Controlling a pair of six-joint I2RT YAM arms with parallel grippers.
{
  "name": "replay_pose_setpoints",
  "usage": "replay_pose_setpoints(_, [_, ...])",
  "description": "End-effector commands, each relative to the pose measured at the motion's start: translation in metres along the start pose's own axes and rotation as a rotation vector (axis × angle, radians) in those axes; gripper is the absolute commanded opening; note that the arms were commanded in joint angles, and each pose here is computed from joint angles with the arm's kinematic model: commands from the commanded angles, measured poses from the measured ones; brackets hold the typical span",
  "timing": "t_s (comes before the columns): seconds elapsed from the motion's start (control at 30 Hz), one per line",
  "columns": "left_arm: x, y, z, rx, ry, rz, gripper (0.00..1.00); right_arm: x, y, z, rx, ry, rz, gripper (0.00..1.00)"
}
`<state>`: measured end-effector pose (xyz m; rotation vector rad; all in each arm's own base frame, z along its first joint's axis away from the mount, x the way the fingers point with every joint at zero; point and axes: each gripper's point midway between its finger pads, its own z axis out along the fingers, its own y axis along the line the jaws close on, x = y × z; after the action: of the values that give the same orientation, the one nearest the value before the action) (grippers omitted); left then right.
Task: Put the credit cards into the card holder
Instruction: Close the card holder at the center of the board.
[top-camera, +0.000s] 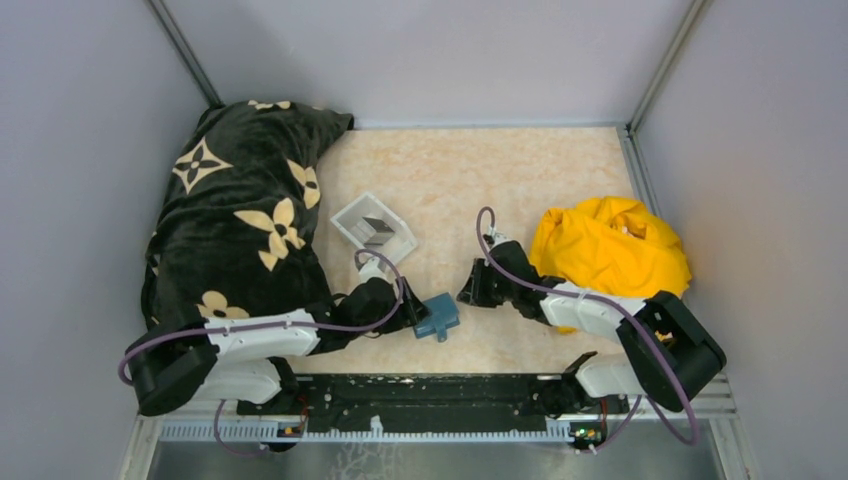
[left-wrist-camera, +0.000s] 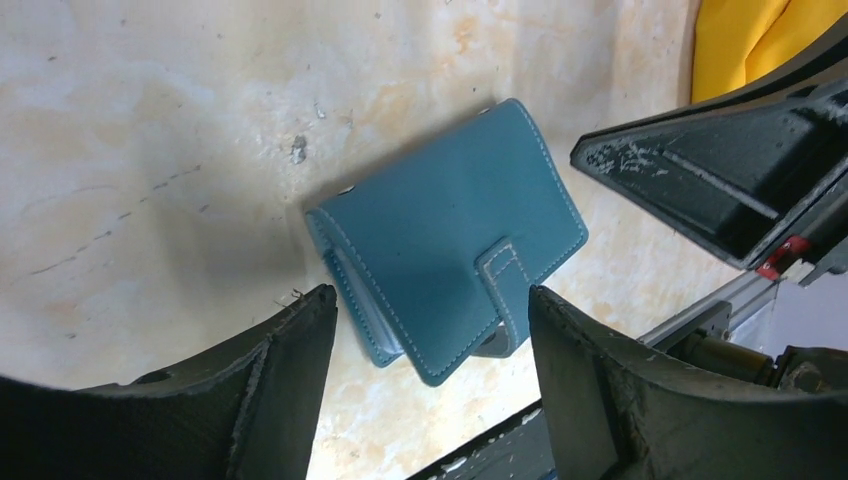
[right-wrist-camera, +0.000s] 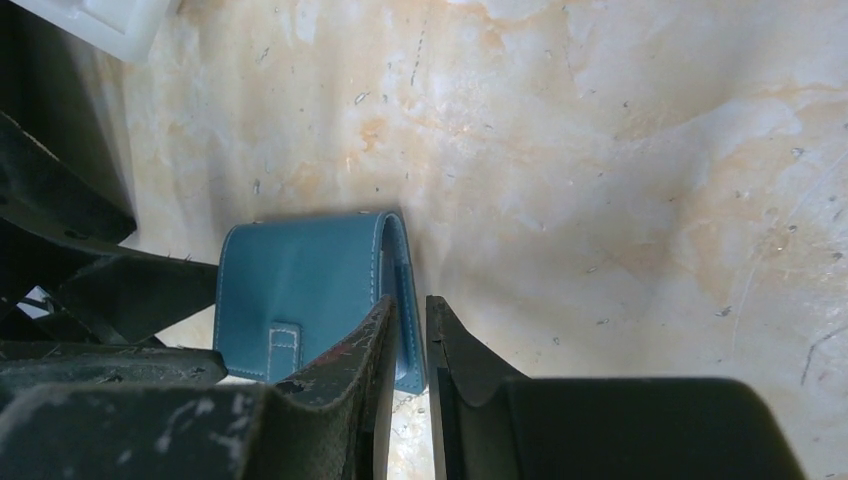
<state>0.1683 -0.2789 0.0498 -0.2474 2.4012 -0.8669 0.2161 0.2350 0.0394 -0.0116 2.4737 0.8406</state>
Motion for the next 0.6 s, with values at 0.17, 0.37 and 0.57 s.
replay_pose_setpoints(0.17, [0.000, -0.021, 0.020, 0.036, 0.001, 0.018, 0.67, -0.004, 0.018, -0.004, -0.065, -0.022, -0.036, 0.18])
replay_pose_setpoints(0.37, [-0.009, -0.013, 0.026, 0.003, -0.051, 0.029, 0.35, -0.001, 0.013, -0.006, -0.050, -0.026, -0.033, 0.17])
replay_pose_setpoints(0.57, [-0.021, -0.011, 0.035, 0.011, -0.093, 0.091, 0.21, -0.001, 0.006, -0.012, -0.021, -0.041, -0.043, 0.18])
